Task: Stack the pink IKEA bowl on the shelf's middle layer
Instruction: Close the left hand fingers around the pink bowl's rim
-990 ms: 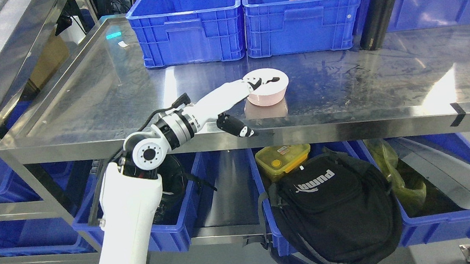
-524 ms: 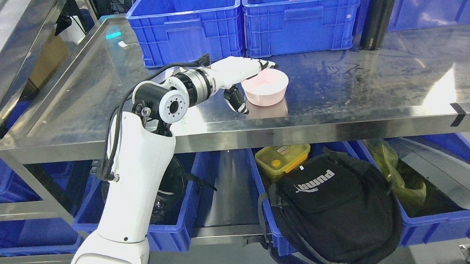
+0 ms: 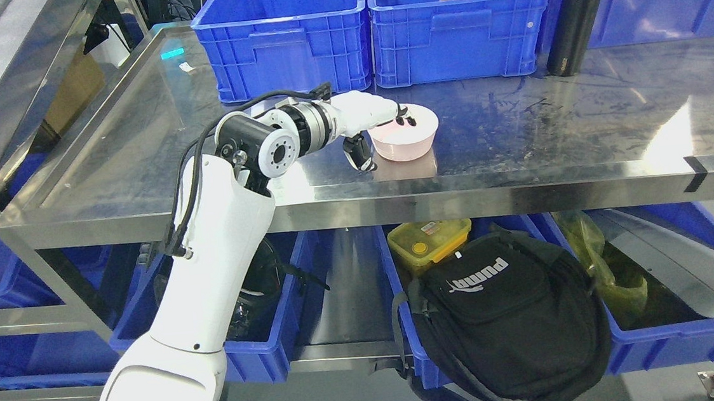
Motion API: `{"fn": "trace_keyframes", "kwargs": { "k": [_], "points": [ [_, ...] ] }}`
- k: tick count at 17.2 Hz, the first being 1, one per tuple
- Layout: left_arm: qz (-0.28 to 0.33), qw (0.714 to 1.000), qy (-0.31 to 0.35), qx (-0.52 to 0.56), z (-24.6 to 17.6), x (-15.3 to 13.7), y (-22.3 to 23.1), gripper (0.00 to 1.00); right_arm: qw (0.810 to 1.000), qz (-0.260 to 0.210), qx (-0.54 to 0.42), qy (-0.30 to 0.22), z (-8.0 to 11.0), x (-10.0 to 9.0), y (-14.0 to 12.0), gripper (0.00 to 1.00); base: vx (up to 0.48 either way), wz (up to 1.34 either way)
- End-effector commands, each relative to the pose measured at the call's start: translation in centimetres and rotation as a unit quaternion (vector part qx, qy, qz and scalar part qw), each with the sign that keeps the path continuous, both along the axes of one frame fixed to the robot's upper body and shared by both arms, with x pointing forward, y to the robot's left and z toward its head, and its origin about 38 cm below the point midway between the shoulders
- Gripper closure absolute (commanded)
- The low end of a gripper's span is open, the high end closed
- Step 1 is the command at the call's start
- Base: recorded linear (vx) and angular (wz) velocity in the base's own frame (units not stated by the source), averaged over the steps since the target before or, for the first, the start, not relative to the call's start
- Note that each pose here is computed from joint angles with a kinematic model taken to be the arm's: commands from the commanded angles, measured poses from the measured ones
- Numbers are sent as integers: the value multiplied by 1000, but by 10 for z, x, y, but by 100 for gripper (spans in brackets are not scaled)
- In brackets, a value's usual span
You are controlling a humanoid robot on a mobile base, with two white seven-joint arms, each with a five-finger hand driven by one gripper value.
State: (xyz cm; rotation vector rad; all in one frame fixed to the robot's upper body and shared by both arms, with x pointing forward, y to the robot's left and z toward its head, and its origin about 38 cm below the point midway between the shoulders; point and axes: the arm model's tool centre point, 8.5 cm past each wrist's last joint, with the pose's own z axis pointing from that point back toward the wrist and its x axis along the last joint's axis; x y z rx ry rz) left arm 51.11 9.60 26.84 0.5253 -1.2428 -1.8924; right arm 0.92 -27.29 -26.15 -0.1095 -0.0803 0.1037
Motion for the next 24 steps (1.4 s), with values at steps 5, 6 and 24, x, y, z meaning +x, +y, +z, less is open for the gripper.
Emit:
{"fn": "trace_keyframes", "kwargs": {
  "k": [5, 6, 24],
  "points": [
    [8, 998, 54, 17, -42, 28, -2, 31, 1000, 0, -8, 2, 1, -8, -11, 0, 0, 0],
    [9, 998, 60, 19, -47, 29, 0, 31, 1000, 0, -8, 2, 1, -8, -11, 0, 0, 0],
    [-4, 998, 65, 14, -77, 45, 9, 34, 1000, 0, -8, 2, 1, -8, -11, 0, 0, 0]
  ]
}}
